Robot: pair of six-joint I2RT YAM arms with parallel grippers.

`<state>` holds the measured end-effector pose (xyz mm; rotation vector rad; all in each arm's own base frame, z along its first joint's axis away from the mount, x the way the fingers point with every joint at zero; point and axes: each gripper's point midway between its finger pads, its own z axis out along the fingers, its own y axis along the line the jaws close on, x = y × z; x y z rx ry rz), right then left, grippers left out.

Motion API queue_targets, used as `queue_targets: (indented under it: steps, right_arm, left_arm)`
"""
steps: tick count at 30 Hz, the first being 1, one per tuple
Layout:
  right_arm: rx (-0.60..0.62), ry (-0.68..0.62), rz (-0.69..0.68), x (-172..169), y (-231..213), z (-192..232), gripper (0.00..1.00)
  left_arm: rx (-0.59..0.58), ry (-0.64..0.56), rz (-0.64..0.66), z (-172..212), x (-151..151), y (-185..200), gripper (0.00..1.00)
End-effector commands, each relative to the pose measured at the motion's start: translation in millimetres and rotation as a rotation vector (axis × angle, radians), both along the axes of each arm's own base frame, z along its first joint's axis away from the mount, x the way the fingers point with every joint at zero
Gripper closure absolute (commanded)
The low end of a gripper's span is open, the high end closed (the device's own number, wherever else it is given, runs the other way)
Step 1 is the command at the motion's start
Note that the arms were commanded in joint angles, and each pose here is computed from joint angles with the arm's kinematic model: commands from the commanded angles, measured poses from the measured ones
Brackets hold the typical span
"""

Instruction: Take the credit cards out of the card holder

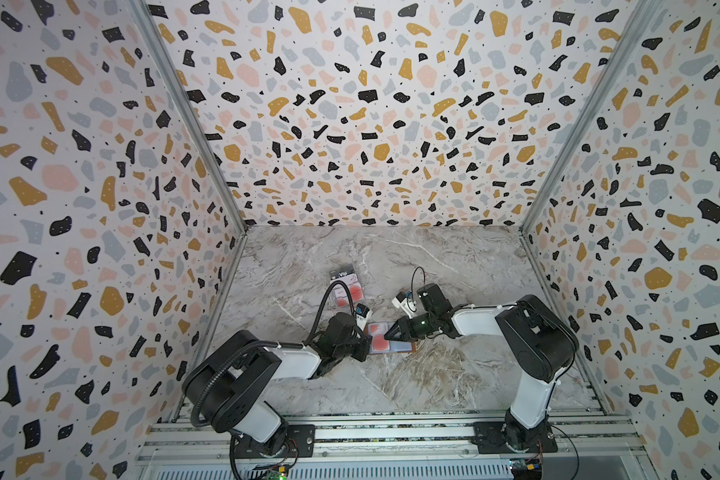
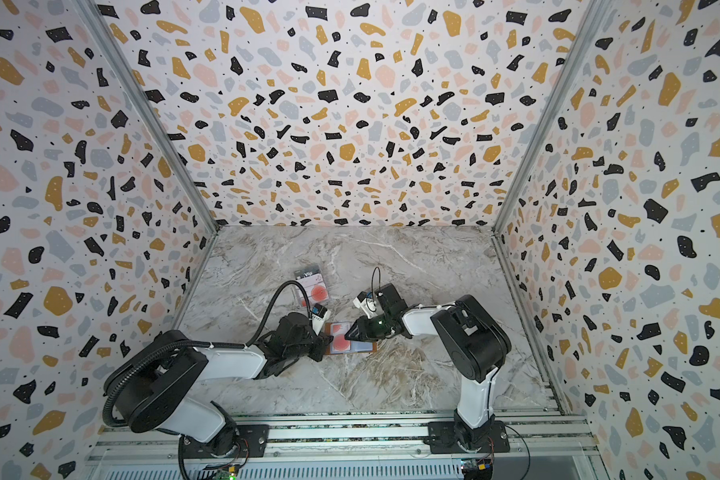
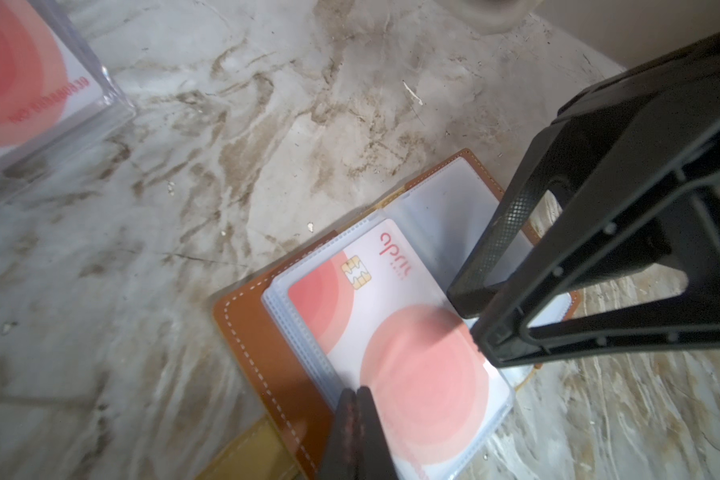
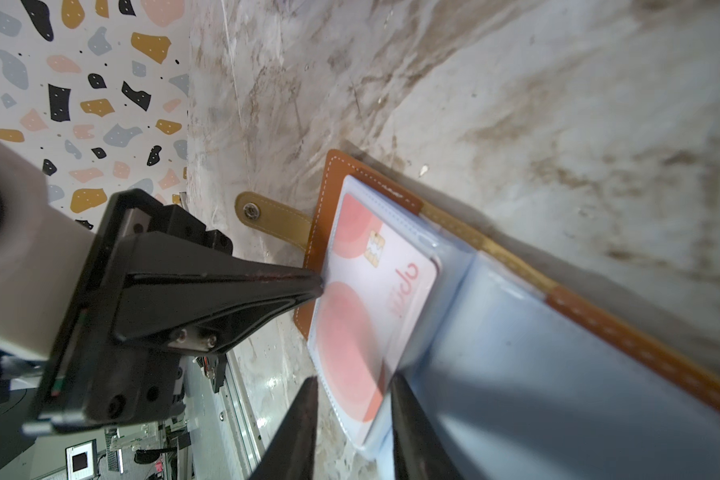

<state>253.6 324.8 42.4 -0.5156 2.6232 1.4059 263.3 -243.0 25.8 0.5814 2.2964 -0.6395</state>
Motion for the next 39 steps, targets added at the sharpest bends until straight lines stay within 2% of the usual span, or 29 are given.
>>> queue_targets:
  steps: [1,9,20,33,39]
  right_arm:
    - [-0.011,-0.006,-0.028,3.3,-3.0,-0.3,0.69]
    - [0.05,0.006,0.016,-1.7,6.7,7.8,0.69]
    - [0.073,0.015,0.05,-5.9,15.9,10.2,0.69]
    - [0.298,0.113,0.055,-12.3,20.9,33.6,0.69]
    - [0.27,0.141,0.02,-11.1,19.2,18.6,0.69]
  left_arm:
    - [0.103,0.108,0.01,-34.1,-20.0,17.6,1.0]
    - [0.103,0.109,0.01,-34.5,-19.9,17.4,1.0]
    - [0.107,0.115,0.01,-36.0,-20.5,17.6,1.0]
    - [0.103,0.116,0.008,-36.4,-21.4,17.6,1.0]
    - [0.099,0.117,0.012,-36.4,-22.4,18.3,1.0]
